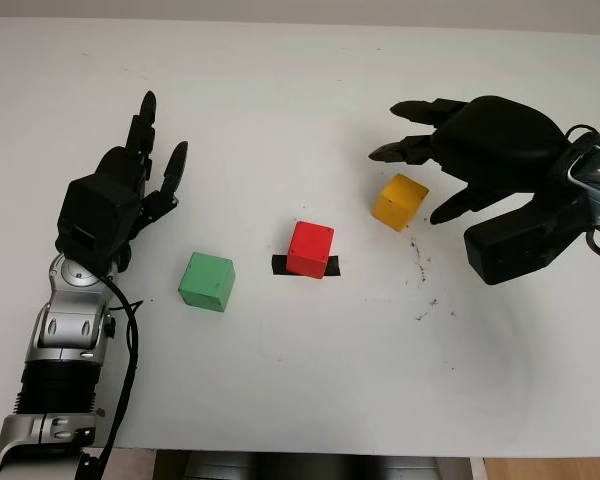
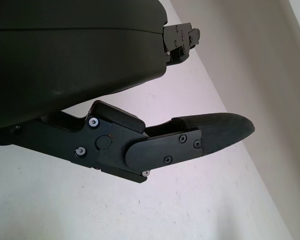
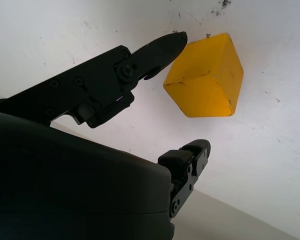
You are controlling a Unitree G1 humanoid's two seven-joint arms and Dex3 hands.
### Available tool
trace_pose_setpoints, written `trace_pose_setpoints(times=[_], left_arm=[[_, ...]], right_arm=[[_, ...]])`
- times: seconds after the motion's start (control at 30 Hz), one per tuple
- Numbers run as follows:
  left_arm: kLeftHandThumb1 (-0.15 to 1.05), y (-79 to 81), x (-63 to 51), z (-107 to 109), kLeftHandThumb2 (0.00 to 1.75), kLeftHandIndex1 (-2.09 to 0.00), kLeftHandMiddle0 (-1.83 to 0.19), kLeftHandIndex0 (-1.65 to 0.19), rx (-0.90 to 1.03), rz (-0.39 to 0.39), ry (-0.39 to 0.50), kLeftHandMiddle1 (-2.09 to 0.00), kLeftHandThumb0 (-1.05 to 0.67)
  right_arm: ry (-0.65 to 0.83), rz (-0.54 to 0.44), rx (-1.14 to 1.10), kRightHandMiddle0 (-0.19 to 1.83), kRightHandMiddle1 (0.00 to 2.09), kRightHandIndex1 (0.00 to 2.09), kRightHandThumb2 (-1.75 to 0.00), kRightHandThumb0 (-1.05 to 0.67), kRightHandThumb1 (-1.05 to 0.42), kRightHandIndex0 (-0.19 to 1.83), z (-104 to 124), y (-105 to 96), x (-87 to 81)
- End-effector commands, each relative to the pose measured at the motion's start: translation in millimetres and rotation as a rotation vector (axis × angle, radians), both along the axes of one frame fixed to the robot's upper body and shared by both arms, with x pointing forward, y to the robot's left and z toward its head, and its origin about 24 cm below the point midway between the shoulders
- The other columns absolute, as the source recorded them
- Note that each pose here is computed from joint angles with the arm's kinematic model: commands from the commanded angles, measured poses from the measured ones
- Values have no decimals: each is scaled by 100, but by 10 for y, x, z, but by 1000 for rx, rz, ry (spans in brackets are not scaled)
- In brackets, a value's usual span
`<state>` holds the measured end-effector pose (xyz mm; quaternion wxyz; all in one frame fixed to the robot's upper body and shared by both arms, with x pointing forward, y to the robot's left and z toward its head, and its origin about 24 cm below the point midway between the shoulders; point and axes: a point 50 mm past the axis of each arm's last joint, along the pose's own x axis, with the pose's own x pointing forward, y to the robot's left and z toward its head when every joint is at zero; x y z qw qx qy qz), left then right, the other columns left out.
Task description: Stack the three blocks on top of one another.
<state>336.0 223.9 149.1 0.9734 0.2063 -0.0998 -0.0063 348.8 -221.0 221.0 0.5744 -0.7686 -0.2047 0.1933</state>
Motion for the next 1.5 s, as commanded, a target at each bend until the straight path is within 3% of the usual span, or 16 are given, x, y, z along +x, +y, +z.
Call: trace_pose_setpoints(times=[0.0,0.8,1.13,1.37,1.47], left_arm=[[105,3,-13,15,65,-5,18,18,7,-1,-16,-5,-85],[105,0,-19,-3,65,-5,18,19,-3,8,-16,-5,-81],[105,-9,-38,-41,64,-3,19,19,-13,6,-17,-5,-77],[105,-12,-40,-55,63,-4,17,17,-1,10,-14,-6,-76],[105,-5,-38,-63,62,-5,17,17,-3,11,-11,-6,-75]], right_arm=[[-7,20,10,50,9,6,-6,-41,-79,18,37,40,13],[-13,80,-18,78,15,8,-6,-41,-80,30,-109,56,57],[-41,87,27,105,31,10,-6,-32,-84,43,-101,25,58],[-19,54,37,98,35,7,-6,-31,-87,41,-38,-1,46],[-42,37,67,81,65,6,-5,-32,-88,40,33,-20,35]])
